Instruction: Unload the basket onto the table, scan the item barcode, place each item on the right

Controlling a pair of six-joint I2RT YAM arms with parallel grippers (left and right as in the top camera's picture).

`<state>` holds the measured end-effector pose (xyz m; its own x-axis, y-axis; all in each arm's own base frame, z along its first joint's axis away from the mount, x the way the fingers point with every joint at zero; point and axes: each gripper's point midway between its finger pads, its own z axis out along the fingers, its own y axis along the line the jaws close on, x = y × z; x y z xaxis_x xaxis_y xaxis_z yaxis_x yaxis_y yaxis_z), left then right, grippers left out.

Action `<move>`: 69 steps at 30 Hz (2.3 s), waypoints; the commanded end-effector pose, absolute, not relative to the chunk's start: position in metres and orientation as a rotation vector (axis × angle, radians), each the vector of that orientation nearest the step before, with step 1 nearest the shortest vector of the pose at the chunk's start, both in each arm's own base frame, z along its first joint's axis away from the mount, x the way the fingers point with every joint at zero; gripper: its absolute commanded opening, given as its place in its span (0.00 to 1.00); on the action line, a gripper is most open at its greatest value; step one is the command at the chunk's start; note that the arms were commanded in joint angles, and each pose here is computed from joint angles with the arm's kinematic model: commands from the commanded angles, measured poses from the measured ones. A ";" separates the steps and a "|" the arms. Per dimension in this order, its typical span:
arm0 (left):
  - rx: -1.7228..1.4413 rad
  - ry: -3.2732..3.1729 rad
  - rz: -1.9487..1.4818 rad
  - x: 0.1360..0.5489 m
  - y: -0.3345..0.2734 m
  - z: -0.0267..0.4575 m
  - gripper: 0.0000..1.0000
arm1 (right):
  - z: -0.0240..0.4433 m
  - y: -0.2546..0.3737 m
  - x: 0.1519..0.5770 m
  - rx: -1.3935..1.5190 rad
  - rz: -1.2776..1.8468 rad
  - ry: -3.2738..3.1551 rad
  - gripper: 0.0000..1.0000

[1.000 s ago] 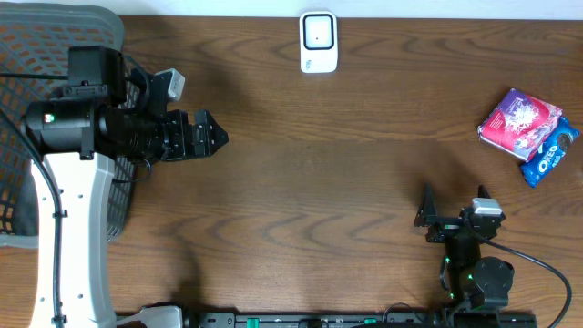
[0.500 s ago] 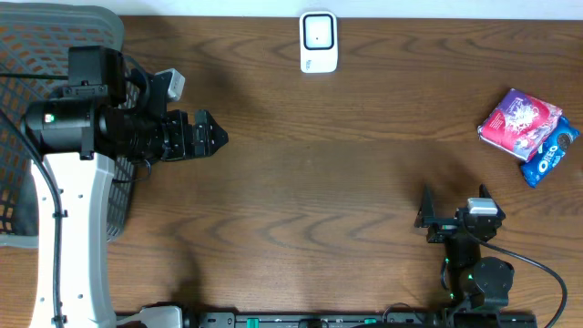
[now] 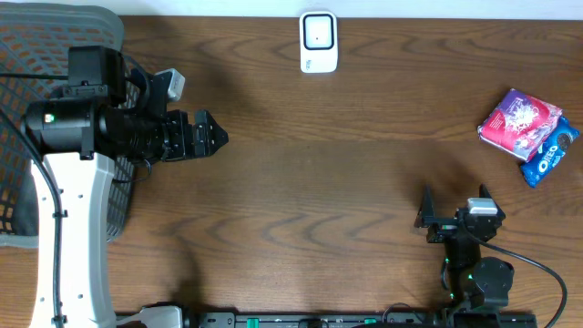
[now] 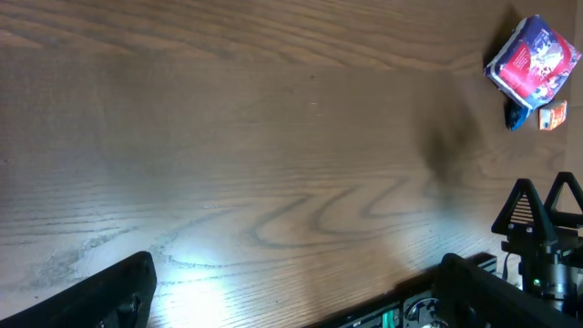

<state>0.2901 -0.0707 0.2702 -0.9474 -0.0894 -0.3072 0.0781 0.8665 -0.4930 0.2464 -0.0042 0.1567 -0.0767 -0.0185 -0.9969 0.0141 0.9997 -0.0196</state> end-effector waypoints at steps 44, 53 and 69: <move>0.459 1.761 -0.271 0.208 -0.069 0.197 0.98 | 0.156 -0.005 0.246 -0.016 -0.043 1.647 0.99; 0.078 1.659 -0.200 0.229 -0.027 0.198 0.98 | 0.156 -0.005 0.246 -0.017 -0.043 1.647 0.99; 0.096 1.510 -0.197 0.243 -0.029 0.189 0.98 | 0.156 -0.005 0.246 -0.017 -0.043 1.647 0.99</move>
<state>0.2424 -0.0261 0.1966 0.0536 -0.0518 -0.9972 0.1773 0.9833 -0.0416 0.2465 -0.0041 0.1568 -0.0764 -0.0227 -0.9968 0.0134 0.9996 -0.0238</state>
